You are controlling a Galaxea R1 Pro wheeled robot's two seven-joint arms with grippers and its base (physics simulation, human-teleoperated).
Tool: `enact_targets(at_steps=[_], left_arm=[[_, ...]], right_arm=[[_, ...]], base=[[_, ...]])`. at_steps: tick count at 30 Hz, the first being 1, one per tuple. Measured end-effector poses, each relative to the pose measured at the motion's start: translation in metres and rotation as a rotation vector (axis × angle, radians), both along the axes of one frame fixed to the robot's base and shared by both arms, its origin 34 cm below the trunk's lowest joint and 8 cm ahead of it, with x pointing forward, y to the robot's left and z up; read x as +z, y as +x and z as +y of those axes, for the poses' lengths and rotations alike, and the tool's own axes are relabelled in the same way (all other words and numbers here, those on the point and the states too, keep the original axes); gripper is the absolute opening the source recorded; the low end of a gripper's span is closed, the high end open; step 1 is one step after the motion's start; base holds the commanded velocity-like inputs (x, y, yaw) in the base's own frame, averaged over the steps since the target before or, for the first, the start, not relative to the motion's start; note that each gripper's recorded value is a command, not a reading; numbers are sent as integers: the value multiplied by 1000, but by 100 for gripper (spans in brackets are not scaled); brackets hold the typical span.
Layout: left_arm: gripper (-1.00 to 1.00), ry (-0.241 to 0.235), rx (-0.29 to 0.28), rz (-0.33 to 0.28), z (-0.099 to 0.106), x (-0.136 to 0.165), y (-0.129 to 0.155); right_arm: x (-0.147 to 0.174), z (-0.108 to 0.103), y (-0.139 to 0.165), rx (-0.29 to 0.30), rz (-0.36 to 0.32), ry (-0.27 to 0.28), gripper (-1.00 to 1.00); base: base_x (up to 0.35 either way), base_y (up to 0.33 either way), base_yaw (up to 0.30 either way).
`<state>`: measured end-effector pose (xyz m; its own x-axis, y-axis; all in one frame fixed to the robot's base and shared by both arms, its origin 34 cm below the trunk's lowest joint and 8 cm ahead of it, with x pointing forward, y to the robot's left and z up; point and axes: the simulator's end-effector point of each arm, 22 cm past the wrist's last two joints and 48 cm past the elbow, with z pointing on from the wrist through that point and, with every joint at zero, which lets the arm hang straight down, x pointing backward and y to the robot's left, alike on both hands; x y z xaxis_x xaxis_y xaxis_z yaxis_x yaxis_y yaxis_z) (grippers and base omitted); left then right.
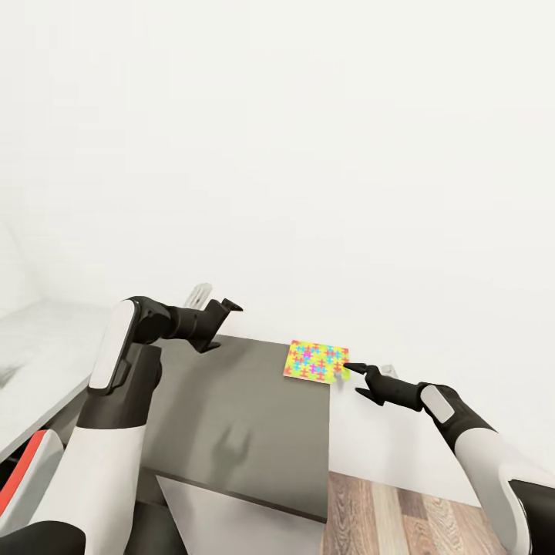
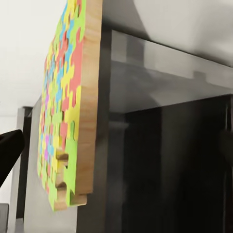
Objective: Put all the toys in the child's room - the three board games (two on the bed and one on the table), the two jigsaw puzzles on the table, and the tennis ball on the table - inside the toy box on the table in the child's room.
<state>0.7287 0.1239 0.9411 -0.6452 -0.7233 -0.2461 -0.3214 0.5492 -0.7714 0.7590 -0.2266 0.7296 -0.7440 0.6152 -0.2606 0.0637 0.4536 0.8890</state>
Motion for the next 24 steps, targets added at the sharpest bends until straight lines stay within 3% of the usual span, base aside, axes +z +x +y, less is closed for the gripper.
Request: enact_targets(at_steps=[24], left_arm=[[100, 5, -4, 2, -2, 0, 0]], right_arm=[[0, 22, -2, 34, -2, 6, 100]], base=[[0, 0, 1]])
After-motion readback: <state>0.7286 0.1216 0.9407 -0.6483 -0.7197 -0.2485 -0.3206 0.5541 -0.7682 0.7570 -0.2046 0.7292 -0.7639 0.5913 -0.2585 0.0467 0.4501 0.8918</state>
